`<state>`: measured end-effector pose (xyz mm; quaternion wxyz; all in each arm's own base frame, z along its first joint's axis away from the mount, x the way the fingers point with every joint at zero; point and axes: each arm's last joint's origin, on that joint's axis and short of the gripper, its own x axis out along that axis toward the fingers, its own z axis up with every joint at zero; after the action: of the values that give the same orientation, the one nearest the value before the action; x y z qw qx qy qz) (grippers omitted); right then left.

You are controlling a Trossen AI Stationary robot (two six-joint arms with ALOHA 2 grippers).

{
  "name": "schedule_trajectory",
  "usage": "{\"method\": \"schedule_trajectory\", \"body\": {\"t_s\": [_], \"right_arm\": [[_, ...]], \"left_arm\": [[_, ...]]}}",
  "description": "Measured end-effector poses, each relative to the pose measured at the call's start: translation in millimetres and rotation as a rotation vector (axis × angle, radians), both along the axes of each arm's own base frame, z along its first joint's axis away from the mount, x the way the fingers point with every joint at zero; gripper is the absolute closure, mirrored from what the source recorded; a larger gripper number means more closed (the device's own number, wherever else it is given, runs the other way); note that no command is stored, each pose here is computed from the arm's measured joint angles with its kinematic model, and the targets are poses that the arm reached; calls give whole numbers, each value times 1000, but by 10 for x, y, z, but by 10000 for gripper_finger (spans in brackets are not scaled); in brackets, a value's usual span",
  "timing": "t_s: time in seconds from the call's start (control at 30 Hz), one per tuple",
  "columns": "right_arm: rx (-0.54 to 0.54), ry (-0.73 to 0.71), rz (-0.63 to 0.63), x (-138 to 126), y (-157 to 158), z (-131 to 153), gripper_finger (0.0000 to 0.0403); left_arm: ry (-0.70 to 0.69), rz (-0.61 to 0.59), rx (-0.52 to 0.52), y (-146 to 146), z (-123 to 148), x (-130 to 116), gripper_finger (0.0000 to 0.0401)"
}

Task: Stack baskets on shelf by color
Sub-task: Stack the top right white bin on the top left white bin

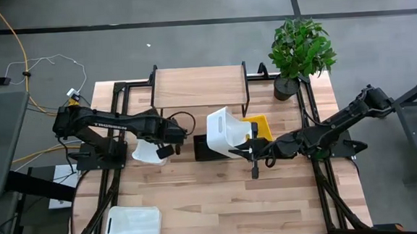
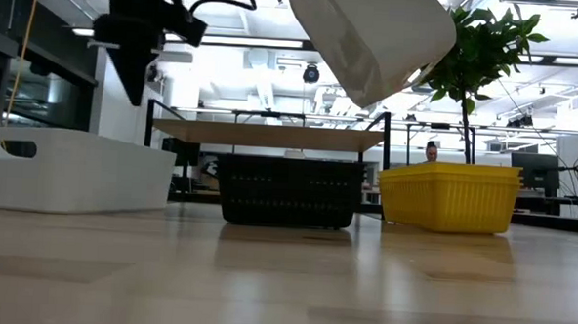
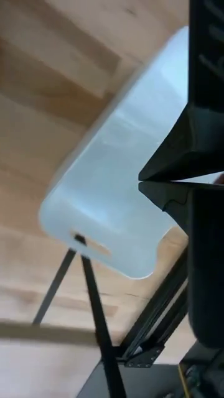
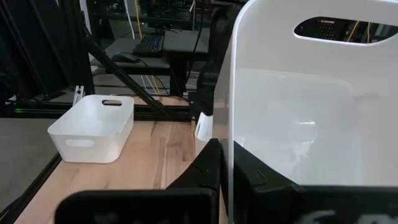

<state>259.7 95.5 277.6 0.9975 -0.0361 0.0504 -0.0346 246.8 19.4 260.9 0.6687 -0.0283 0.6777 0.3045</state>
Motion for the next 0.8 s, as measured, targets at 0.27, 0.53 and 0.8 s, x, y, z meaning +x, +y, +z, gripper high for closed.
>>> {"method": "schedule_trajectory", "body": {"t_s": [0.27, 0.53, 0.8], "right_arm": [[1, 16, 1, -2, 0, -16, 403], [0, 16, 2, -2, 1, -16, 403], [2, 16, 2, -2, 1, -16, 403]], "left_arm": [[105, -130, -79, -178, -177, -83, 401], [136, -177, -159, -217, -404, -138, 401], [17, -266, -264, -257, -485, -25, 401]]}}
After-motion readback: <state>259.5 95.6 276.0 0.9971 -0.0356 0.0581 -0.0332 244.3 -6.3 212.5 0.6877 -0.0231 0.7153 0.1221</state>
